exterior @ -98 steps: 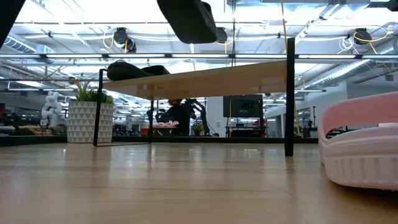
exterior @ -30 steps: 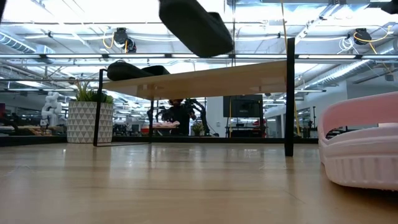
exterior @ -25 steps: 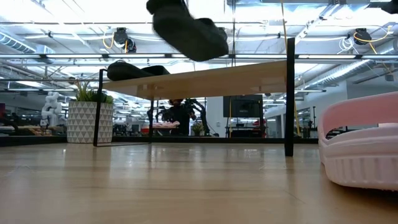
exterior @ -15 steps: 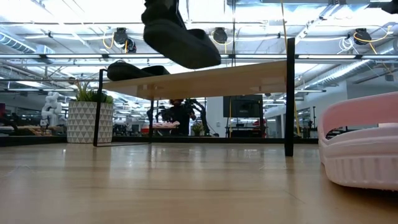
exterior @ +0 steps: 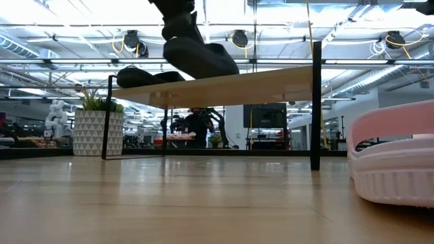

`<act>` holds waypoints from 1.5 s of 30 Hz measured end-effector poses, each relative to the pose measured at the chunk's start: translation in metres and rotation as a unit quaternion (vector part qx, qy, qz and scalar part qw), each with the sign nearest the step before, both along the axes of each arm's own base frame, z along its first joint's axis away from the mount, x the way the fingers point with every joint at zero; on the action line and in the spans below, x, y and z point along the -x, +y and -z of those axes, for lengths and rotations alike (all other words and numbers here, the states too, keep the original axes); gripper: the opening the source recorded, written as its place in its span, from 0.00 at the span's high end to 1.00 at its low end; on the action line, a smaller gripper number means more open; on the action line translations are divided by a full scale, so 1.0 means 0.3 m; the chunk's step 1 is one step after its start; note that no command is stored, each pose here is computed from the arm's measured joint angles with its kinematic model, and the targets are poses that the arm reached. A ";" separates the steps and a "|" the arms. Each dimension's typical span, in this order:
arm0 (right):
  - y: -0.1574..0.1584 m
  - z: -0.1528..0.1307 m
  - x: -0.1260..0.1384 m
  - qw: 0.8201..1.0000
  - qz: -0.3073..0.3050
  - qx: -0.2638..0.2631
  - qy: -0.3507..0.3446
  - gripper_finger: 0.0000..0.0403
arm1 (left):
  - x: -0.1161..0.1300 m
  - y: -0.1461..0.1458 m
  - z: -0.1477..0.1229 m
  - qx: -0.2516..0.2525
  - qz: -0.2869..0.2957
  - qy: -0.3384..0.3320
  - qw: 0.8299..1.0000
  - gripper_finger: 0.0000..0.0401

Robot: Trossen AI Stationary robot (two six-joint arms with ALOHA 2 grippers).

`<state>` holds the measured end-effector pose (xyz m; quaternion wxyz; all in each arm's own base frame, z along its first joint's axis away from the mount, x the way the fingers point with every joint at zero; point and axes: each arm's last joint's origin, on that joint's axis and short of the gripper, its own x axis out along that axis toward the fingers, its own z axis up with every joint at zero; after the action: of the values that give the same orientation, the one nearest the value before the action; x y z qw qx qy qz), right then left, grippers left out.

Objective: Pick and place slides into the shelf
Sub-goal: Put the black slide on the shelf

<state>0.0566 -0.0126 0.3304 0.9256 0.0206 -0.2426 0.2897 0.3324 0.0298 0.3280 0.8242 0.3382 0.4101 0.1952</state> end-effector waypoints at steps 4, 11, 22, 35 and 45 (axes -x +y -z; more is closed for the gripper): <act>0.000 0.000 0.000 1.000 0.000 0.000 0.000 0.54 | -0.002 0.018 0.005 0.006 0.001 0.003 1.000 1.00; 0.000 0.000 0.000 1.000 0.000 0.001 0.001 0.54 | -0.001 0.039 0.008 0.019 0.004 0.004 1.000 1.00; 0.000 0.000 0.000 1.000 -0.001 0.001 0.001 0.54 | 0.005 0.043 0.114 0.001 -0.002 0.031 1.000 1.00; 0.000 0.000 0.000 1.000 -0.001 0.001 0.001 0.54 | 0.025 0.043 0.107 -0.002 -0.009 0.043 0.999 1.00; 0.000 0.000 0.000 1.000 -0.001 0.001 0.001 0.54 | 0.031 0.042 0.115 -0.005 -0.006 0.057 0.998 1.00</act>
<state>0.0566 -0.0125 0.3303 0.9256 0.0201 -0.2415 0.2906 0.3232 0.0425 0.2934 0.7966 0.3501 0.4577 0.1825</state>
